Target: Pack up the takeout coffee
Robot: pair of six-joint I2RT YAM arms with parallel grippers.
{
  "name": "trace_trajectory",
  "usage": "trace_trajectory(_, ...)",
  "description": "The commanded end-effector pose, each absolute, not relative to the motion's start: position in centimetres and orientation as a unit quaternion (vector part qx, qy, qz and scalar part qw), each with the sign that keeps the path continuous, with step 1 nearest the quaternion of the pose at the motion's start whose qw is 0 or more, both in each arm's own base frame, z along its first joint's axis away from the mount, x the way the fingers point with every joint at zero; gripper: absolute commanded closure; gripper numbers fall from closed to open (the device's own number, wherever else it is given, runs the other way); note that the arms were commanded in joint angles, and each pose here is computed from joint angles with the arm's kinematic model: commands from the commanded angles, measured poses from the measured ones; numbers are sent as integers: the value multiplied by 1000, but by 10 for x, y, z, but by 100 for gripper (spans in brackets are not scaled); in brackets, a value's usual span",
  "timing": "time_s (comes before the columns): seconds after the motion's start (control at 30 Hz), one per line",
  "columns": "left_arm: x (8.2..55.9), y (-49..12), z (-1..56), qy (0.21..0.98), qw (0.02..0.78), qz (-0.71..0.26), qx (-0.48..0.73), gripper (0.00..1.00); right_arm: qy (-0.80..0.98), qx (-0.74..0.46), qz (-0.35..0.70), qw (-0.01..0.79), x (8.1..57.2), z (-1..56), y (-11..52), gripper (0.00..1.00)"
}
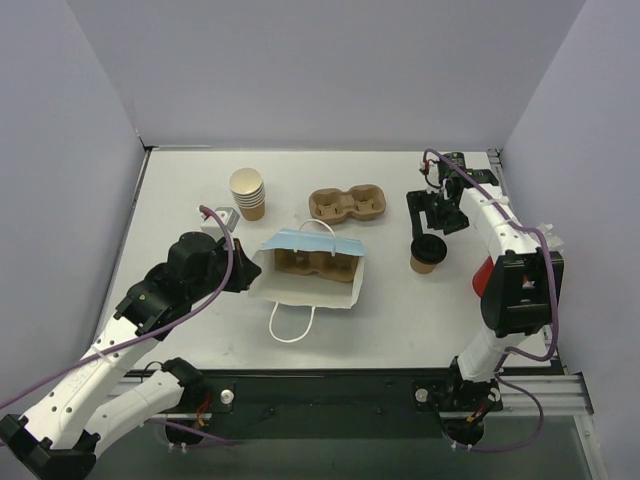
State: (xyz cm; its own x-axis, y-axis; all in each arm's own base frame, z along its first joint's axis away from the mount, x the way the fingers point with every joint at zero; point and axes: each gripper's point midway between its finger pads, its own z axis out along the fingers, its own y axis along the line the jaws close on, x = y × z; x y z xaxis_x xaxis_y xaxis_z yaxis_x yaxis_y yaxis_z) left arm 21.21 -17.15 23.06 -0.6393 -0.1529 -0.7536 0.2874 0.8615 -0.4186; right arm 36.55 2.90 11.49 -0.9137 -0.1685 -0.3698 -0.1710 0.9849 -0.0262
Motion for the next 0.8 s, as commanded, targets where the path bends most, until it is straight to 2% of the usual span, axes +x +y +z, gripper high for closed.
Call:
trace_trajectory(0.0,214,-178,251,852,440,-281,42,100,975,-77,20,208,356,136,33,21)
trace_trajectory(0.77,209,-173,251,851,443,-280,37,100,989,-54,2,140,332,102,32,21)
